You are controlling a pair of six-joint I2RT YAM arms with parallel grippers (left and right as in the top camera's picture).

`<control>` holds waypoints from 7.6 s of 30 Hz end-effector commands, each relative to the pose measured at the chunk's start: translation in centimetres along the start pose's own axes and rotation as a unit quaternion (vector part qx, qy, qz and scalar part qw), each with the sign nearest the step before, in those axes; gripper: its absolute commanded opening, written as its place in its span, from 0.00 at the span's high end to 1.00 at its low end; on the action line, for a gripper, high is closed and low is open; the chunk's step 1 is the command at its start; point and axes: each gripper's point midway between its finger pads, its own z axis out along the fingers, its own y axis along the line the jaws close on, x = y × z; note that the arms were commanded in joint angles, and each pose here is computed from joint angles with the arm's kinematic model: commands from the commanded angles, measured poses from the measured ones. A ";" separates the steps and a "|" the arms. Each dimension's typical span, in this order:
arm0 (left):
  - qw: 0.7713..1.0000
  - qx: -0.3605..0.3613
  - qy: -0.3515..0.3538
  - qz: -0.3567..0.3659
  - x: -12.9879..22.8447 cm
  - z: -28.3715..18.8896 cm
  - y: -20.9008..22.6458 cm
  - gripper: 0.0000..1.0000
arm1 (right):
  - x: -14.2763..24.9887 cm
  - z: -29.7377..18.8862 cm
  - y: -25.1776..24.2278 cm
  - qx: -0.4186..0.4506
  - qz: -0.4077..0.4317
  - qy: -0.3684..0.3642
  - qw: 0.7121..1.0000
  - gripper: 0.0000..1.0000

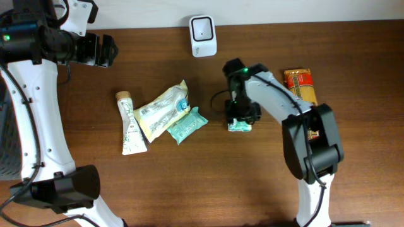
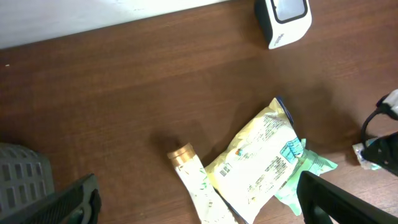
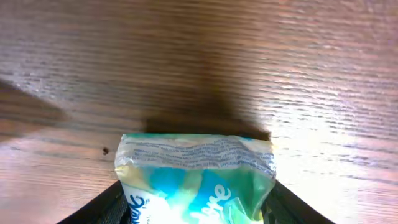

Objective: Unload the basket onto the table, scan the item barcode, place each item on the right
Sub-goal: 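Grasp green tissue pack with right gripper, then carry tissue pack to white scanner and hold it there, right gripper, then place green tissue pack on spaghetti at right, release right gripper, then grasp light-blue wipes packet with right gripper and lift it, then hold wipes packet in front of white scanner with right gripper, then place wipes packet on pile at right, open right gripper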

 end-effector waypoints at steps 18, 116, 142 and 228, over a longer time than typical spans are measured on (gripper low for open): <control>1.000 0.002 0.000 0.007 0.1 -0.1 0.0 0.01 | -2.5 -2.7 -6.6 -0.117 -0.251 -0.032 0.960 0.48; 1.000 0.002 0.000 0.007 0.1 -0.1 0.0 0.01 | -11.1 -28.3 3.2 -0.051 -0.072 -0.420 0.903 0.96; 1.000 0.002 0.001 0.007 0.1 -0.1 0.0 0.01 | -3.1 -8.8 9.2 -0.241 -0.182 -0.107 0.947 0.01; 1.000 0.002 0.000 0.007 0.1 -0.1 0.0 0.01 | 4.6 -12.3 -21.0 0.031 0.224 -0.087 0.970 0.96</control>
